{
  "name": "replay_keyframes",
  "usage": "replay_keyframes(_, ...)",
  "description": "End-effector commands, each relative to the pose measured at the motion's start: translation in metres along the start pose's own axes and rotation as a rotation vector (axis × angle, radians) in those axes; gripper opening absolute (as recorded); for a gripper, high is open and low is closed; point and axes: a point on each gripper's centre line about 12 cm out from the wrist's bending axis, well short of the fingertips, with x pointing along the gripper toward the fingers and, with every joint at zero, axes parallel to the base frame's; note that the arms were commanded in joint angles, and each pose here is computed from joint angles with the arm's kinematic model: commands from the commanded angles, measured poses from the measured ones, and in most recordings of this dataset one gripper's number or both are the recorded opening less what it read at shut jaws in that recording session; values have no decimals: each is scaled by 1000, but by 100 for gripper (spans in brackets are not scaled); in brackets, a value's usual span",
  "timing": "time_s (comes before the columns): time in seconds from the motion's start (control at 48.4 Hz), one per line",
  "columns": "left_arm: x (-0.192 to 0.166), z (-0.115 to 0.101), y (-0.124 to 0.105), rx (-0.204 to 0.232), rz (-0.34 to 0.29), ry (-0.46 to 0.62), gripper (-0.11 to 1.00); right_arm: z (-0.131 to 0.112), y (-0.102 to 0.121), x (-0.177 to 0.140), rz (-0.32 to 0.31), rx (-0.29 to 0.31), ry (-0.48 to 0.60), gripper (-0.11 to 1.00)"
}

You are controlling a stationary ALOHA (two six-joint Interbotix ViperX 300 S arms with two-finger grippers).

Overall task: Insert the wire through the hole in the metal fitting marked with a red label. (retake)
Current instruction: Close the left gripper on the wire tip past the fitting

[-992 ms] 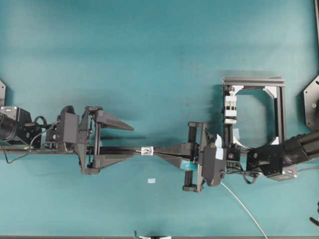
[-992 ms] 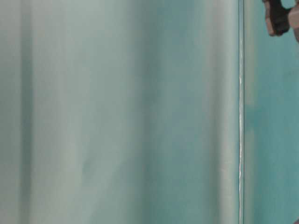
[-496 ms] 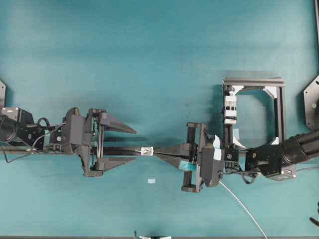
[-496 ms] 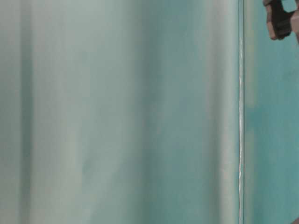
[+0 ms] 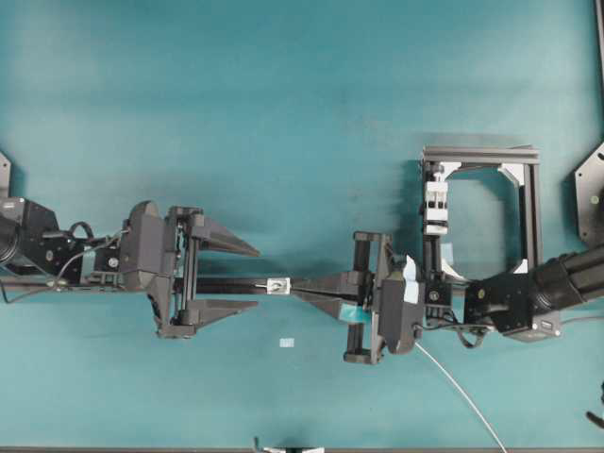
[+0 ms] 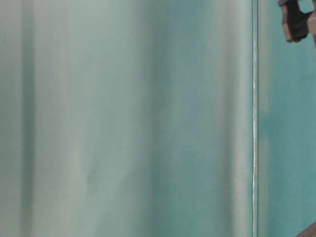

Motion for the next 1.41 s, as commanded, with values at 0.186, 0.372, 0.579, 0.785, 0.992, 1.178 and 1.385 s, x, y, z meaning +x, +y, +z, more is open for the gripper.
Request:
replay_keyframes(0.186, 2, 13, -3, -12, -7, -38, 59, 19, 5, 2, 15, 10, -39, 3)
replay_keyframes(0.372, 2, 13, -3, -12, -8, -40, 59, 22, 5, 1, 16, 8, -44, 3)
replay_keyframes(0.579, 3, 14, -4, -14, -9, -45, 59, 21, 5, 1, 16, 7, -42, 3)
replay_keyframes(0.785, 5, 15, -4, -17, -9, -41, 52, 21, 5, 1, 16, 7, -41, 3)
replay_keyframes(0.992, 5, 15, -4, -17, -7, -39, 5, 21, 5, 1, 16, 7, -42, 3)
replay_keyframes(1.178, 5, 15, -4, -20, -8, -36, -10, 21, 4, 0, 16, 7, -41, 3)
replay_keyframes(1.385, 5, 19, -4, -23, -9, -44, -10, 21, 4, 0, 16, 7, -41, 3)
